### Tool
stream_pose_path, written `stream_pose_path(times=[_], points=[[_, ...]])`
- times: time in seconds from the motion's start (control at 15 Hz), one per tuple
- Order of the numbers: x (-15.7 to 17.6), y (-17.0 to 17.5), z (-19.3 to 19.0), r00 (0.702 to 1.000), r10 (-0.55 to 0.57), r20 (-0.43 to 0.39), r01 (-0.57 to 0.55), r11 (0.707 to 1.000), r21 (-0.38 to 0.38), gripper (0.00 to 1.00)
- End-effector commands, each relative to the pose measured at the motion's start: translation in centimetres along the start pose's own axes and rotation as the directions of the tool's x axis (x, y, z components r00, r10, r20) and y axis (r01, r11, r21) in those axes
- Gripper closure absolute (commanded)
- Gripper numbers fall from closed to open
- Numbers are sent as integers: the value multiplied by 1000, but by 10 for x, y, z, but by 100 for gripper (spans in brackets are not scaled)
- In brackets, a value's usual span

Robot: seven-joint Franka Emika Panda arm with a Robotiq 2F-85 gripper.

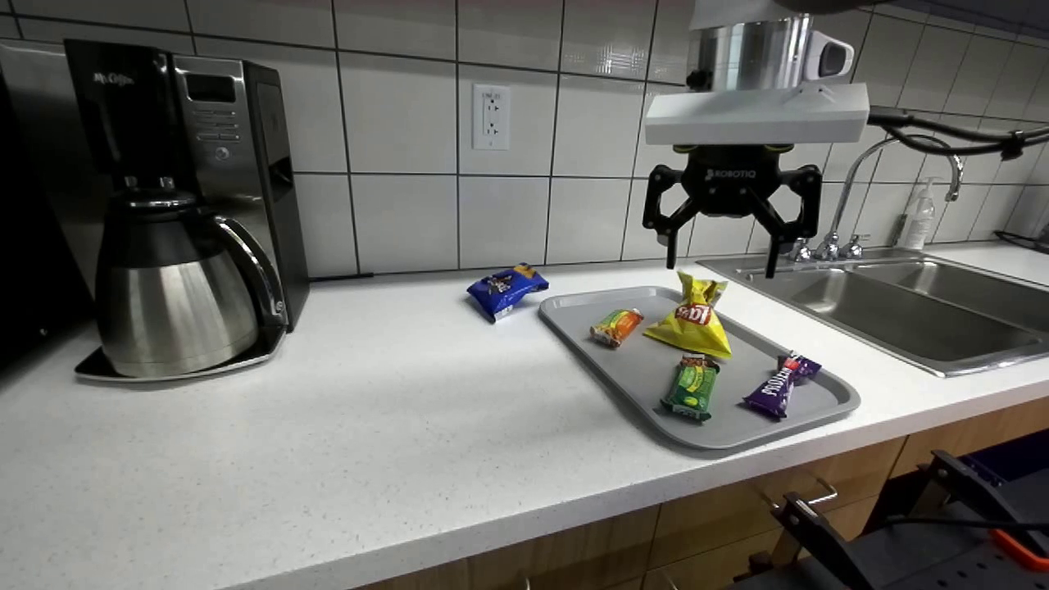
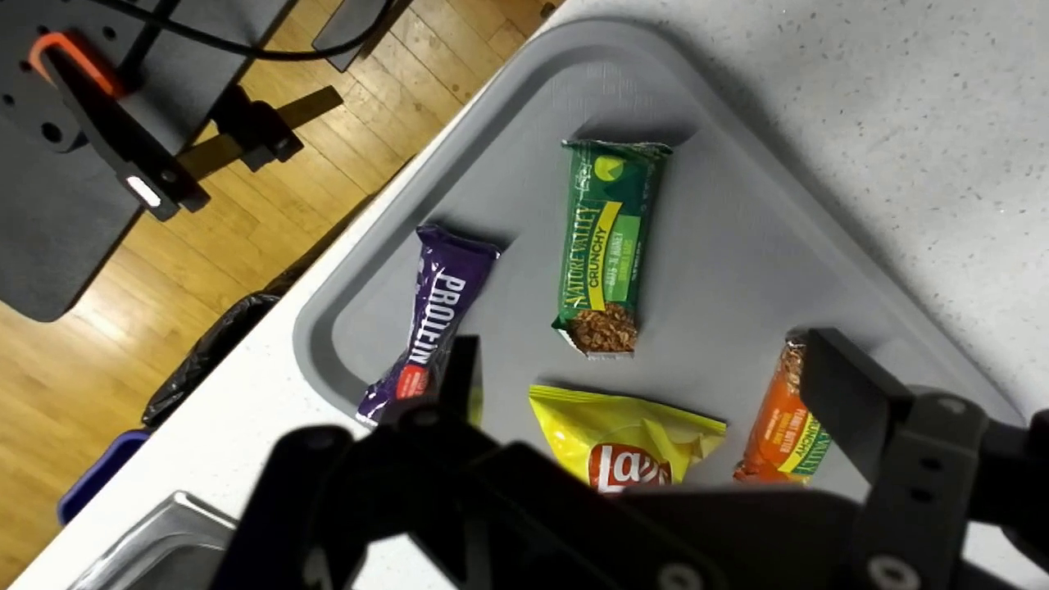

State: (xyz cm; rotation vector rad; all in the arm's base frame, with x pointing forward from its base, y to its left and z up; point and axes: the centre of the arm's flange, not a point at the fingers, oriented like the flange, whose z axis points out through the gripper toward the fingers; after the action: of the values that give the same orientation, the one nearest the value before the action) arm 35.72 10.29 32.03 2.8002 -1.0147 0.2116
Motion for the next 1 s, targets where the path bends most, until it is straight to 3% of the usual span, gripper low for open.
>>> stream_pose_path(times=[0.0,0.53,0.93], points=[[3,13,23,1000,10,-9,-9,1000,21,0],[8,11,47,1000,18,9,-19,999,36,0],[0,8,56,998,62,5,-62,998,-3,0]])
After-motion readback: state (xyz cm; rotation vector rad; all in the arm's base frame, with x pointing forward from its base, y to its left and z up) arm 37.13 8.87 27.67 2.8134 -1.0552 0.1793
